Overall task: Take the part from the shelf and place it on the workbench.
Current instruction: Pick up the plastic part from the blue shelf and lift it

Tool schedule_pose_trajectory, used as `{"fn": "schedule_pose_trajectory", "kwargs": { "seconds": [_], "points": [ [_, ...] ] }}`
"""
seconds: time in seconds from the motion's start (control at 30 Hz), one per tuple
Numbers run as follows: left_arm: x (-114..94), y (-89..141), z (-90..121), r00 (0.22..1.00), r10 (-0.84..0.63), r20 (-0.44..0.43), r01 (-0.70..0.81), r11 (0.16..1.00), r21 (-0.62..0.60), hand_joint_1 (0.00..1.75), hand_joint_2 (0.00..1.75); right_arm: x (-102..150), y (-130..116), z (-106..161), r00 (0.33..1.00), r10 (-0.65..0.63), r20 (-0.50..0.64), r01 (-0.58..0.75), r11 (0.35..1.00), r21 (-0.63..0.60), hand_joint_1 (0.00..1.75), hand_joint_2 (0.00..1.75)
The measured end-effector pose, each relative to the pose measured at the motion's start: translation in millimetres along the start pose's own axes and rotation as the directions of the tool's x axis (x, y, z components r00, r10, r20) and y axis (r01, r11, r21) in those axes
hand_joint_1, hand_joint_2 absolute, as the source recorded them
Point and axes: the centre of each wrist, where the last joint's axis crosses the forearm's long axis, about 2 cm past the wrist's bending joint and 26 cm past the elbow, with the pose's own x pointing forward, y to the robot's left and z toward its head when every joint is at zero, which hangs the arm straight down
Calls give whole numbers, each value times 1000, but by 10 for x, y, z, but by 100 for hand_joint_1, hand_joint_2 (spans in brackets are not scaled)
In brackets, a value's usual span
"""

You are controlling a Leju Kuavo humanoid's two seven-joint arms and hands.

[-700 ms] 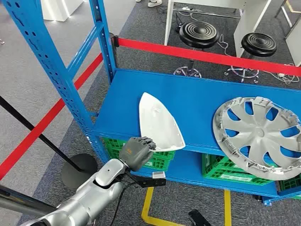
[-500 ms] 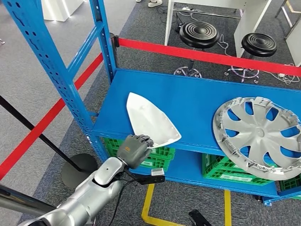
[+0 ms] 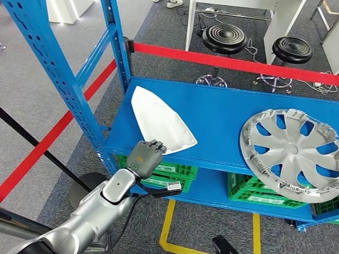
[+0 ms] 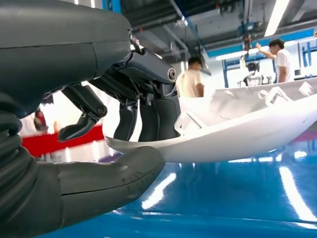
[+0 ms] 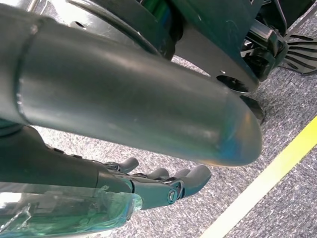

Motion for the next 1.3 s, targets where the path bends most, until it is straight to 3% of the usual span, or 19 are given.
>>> {"fn": "schedule_pose_trajectory", "kwargs": {
  "seconds": [0.27, 0.4, 0.7, 0.93, 1.3],
  "points": [
    [-111, 417, -355, 984, -173, 37, 168, 980, 109, 175, 175, 54, -22, -6, 1000, 9, 9, -9, 1000, 0, 0, 0],
    [-131, 678, -521, 979, -198, 41, 188, 967, 171, 175, 175, 67, -19, -7, 1000, 6, 11, -6, 1000, 2, 0, 0],
    [-52, 1051, -681, 974, -217, 61, 193, 941, 277, 170, 175, 77, -5, -8, 1000, 6, 12, -6, 1000, 4, 0, 0],
    [-2, 1169, -712, 972, -223, 75, 188, 930, 316, 175, 175, 77, -3, -8, 1000, 3, 12, -3, 1000, 5, 0, 0],
    [1, 1160, -706, 971, -220, 95, 183, 937, 297, 175, 175, 74, -8, -7, 1000, 1, 14, -1, 1000, 6, 0, 0]
  ]
}}
